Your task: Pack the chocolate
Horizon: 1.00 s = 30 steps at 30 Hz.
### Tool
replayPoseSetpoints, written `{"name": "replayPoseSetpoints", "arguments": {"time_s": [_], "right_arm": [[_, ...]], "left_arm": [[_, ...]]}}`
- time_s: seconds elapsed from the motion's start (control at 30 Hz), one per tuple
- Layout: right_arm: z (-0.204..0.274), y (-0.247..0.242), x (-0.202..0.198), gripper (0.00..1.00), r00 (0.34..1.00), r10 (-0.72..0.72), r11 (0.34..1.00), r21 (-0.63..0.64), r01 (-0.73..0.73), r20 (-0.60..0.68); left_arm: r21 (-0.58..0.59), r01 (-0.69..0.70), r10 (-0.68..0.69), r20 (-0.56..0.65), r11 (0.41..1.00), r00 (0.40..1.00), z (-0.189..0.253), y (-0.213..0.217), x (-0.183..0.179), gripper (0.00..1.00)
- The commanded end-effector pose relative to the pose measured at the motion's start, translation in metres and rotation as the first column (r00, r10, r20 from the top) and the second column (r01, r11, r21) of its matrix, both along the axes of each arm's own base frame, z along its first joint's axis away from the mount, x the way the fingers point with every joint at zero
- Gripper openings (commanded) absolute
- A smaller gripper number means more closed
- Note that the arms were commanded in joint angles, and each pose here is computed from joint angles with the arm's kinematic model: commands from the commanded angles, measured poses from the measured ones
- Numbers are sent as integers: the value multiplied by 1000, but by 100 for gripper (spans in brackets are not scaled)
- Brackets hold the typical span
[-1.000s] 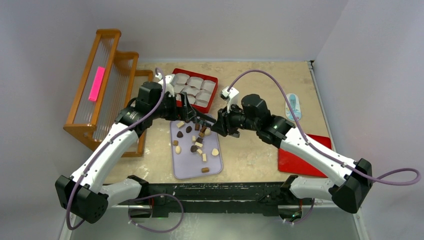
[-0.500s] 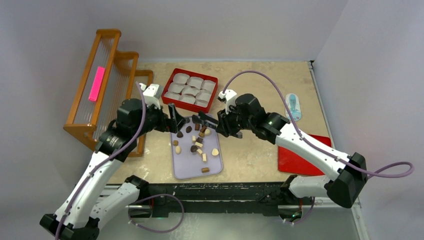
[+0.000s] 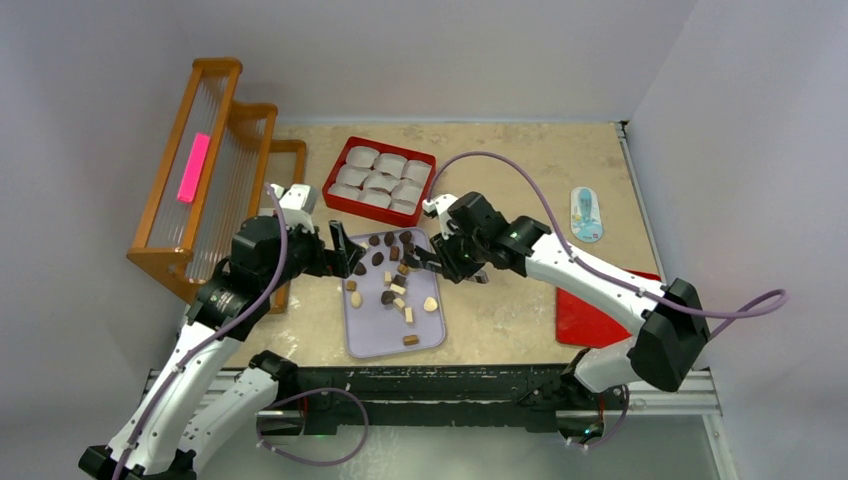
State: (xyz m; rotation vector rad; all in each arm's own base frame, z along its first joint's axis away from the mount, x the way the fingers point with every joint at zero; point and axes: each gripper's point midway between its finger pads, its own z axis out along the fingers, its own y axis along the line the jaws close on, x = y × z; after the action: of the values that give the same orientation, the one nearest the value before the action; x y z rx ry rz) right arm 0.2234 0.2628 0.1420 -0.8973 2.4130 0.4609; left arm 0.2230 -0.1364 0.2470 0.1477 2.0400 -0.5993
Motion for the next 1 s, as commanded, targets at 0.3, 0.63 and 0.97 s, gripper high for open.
{"name": "replayPoseSetpoints", "arguments": {"time_s": [0.3, 0.63, 0.97], "right_arm": [[-1, 9, 18, 39, 996, 24, 990, -142, -11, 90], [-9, 11, 21, 41, 995, 30, 984, -177, -13, 91], [-19, 22, 21, 41, 997, 50, 986, -163, -39, 64]], "left_arm": [[15, -54, 53, 71, 998, 996, 13, 11, 5, 98], [14, -60, 58, 77, 998, 995, 14, 13, 4, 98], [13, -62, 61, 80, 998, 995, 15, 14, 3, 98]]}}
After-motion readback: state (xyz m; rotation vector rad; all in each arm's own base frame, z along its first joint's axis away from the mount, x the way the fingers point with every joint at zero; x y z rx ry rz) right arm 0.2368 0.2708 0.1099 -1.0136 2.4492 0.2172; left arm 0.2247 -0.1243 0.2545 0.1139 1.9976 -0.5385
